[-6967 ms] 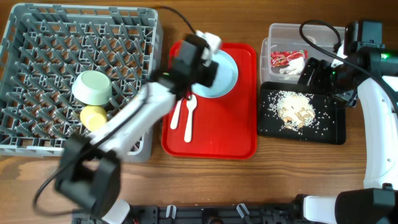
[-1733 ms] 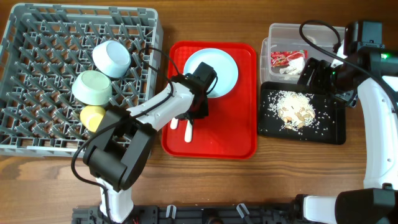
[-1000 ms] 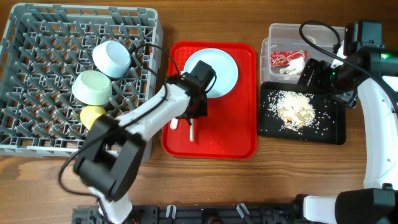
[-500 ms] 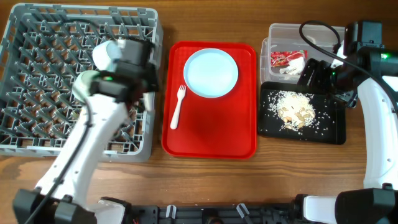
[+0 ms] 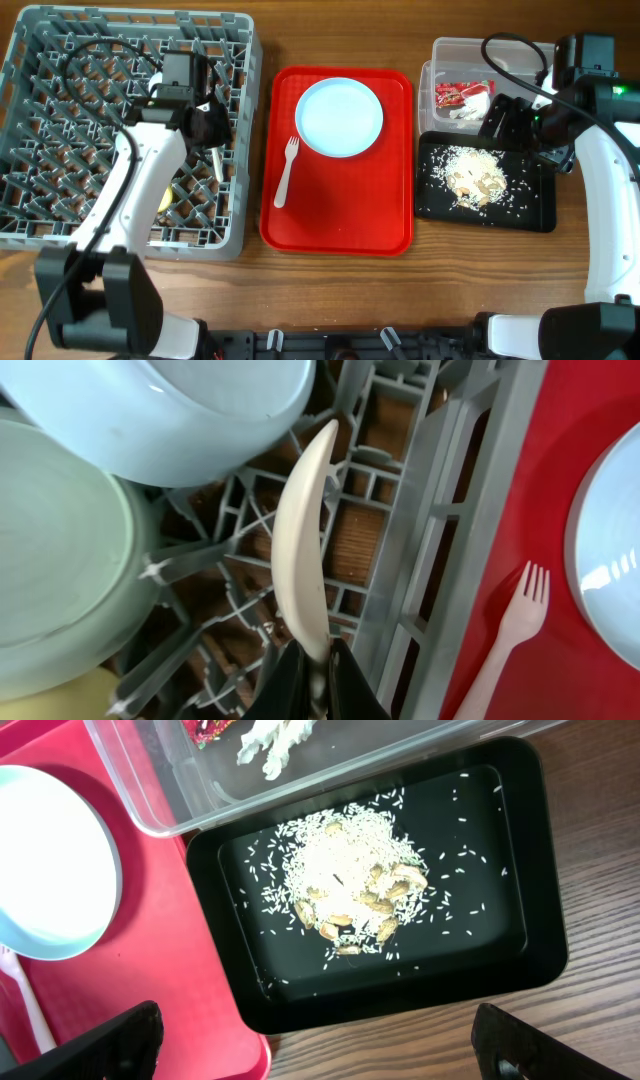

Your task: Sort waste into correct bins and load items into the dishwasher rack

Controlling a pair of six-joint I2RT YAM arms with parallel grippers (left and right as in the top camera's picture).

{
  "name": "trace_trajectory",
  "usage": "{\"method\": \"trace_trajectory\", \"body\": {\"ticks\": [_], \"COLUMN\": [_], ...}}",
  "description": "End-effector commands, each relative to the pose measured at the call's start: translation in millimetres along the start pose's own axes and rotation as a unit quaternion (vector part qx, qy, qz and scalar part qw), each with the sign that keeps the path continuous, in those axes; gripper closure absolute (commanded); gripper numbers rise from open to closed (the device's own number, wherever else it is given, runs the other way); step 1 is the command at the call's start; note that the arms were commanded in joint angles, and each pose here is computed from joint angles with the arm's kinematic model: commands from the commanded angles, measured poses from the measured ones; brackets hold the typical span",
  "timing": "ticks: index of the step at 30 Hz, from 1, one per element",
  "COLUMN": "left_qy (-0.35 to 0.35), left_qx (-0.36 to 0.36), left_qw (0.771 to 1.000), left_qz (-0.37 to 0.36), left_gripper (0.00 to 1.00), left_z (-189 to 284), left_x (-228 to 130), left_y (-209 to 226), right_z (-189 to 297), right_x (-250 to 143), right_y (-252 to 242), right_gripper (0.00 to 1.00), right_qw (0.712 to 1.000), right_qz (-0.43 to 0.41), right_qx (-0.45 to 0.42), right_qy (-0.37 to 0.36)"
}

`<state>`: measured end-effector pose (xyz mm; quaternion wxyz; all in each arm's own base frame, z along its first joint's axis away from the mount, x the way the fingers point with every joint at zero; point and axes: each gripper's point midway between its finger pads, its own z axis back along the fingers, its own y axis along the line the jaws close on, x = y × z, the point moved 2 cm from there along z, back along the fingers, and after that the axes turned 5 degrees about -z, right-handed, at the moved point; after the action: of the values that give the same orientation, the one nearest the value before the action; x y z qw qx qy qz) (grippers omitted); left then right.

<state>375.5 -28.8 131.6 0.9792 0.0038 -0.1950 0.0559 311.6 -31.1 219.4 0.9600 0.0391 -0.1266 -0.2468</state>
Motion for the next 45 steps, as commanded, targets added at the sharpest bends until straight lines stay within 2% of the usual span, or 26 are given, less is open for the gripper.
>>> {"method": "trace_trajectory", "body": {"ticks": [1, 5, 7, 9, 14, 18, 25, 33, 41, 45], "left_qy": [0.012, 0.011, 0.010, 0.006, -0.011, -0.008, 0.026, 0.067, 0.058, 0.059], "left_qx": [-0.016, -0.017, -0.030, -0.051, -0.123, -0.142, -0.116, -0.087, -0.089, -0.063], "left_qw": [1.000, 1.000, 0.999, 0.999, 0.991, 0.984, 0.981, 0.982, 0.983, 0.985], "left_qz": [-0.010, -0.011, -0.014, -0.018, -0.057, -0.107, -0.150, -0.150, -0.149, -0.151], "left_gripper": [0.77, 0.69, 0.56, 0.54, 0.47, 0.37, 0.36, 0.36, 0.34, 0.33], "left_z": [-6.8, -6.5, -3.9, 2.5, 22.1, 20.8, -15.1, -65.1, -88.1, -99.6], "left_x": [-2.8, -2.7, -3.0, -2.9, -5.9, -19.0, -42.1, -56.7, -53.5, -54.7], "left_y": [-5.7, -6.6, -12.2, -21.2, -67.7, -107.3, -137.6, -137.6, -143.8, -137.1], "right_z": [8.2, 8.2, 8.2, 8.2, 8.2, 8.2, 8.2, 8.2, 8.2, 8.2], "right_x": [0.2, 0.2, 0.0, 0.1, 0.1, 0.1, 0.0, 0.0, -0.6, -0.7], "right_y": [-0.2, -0.2, -0.2, -0.2, -0.2, -0.2, -0.2, -0.2, -0.5, -0.6], "right_gripper": [0.00, 0.00, 0.00, 0.00, 0.00, 0.00, 0.00, 0.00, 0.00, 0.00], "right_qw": [1.000, 1.000, 1.000, 1.000, 1.000, 1.000, 1.000, 1.000, 1.000, 1.000], "right_qz": [0.006, 0.006, 0.006, 0.006, 0.006, 0.006, 0.006, 0.006, 0.006, 0.006], "right_qx": [0.005, 0.005, 0.005, 0.005, 0.005, 0.005, 0.005, 0.005, 0.004, 0.004], "right_qy": [-0.012, -0.012, -0.012, -0.012, -0.012, -0.012, -0.012, -0.012, -0.010, -0.010]}}
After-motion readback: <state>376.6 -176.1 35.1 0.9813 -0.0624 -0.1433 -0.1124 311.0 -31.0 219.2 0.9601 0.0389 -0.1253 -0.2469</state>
